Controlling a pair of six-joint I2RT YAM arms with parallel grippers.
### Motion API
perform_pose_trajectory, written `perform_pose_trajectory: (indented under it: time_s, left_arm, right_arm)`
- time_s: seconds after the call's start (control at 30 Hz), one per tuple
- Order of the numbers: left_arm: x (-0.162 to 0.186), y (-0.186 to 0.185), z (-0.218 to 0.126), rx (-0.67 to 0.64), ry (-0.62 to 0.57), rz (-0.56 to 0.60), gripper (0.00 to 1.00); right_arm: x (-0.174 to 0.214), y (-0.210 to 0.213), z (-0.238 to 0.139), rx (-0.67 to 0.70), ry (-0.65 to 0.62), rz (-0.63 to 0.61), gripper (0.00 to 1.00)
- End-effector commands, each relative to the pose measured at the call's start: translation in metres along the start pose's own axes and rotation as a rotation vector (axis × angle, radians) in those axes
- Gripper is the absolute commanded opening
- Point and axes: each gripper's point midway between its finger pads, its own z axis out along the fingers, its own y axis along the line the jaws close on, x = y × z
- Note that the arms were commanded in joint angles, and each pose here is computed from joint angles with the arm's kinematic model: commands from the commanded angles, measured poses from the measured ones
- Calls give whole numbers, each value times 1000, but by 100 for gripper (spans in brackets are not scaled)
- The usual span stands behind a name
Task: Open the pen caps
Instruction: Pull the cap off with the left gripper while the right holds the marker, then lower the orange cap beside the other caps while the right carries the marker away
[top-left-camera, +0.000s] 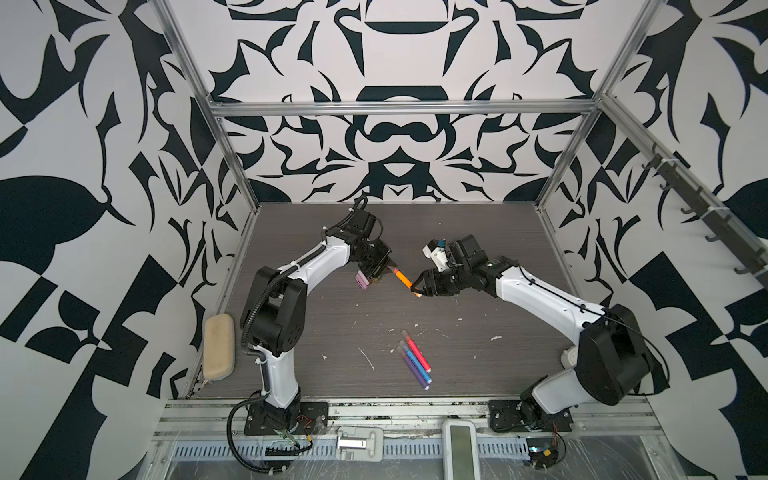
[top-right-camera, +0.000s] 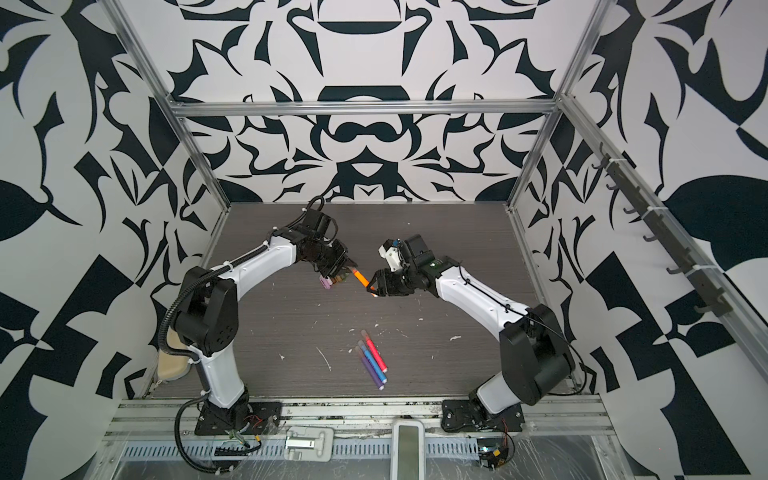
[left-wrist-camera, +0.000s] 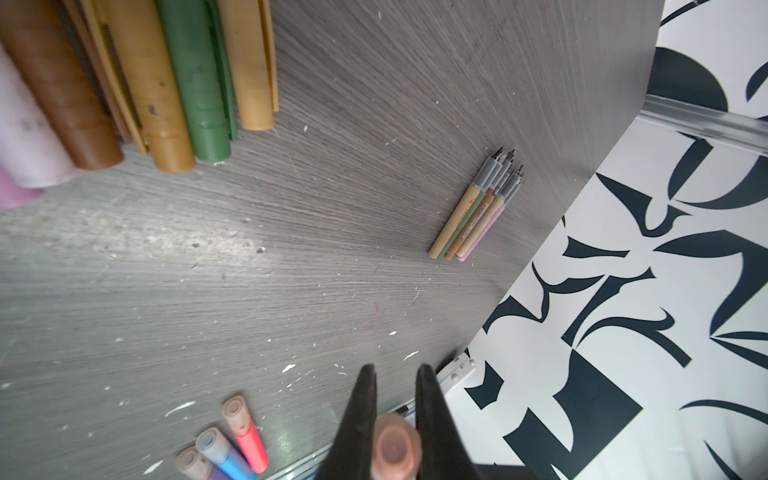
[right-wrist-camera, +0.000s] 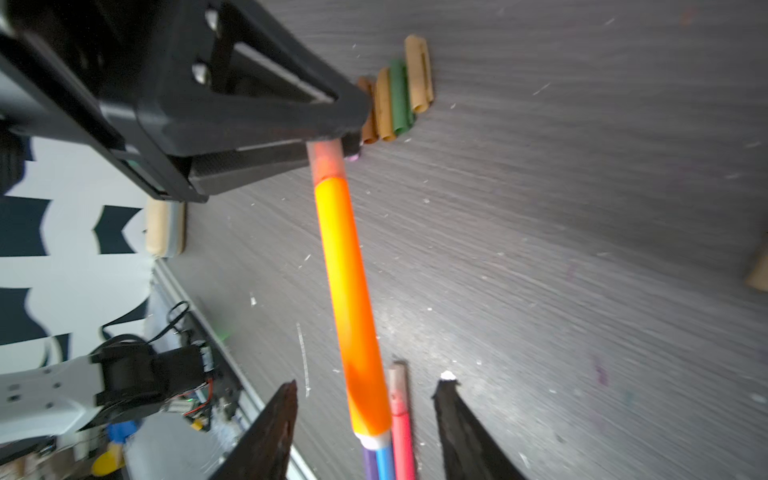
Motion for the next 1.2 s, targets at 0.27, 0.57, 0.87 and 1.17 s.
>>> perform_pose_trajectory:
  time_s: [0.27, 0.57, 0.87, 1.17]
  left_arm:
    - [10, -30, -10, 96, 20, 28, 0]
    - [18, -32, -14, 110, 35, 56, 0]
    - [18, -37, -20, 130, 42, 87, 0]
    - [-144, -6, -134, 113, -186, 19, 0]
  right_arm:
    - [-23, 32, 7, -147, 12, -36, 40]
    - [-30, 34, 10, -156, 15, -36, 28]
    - [-17, 20, 11, -86, 49, 17, 0]
    - [57, 6, -17, -73, 79, 33, 0]
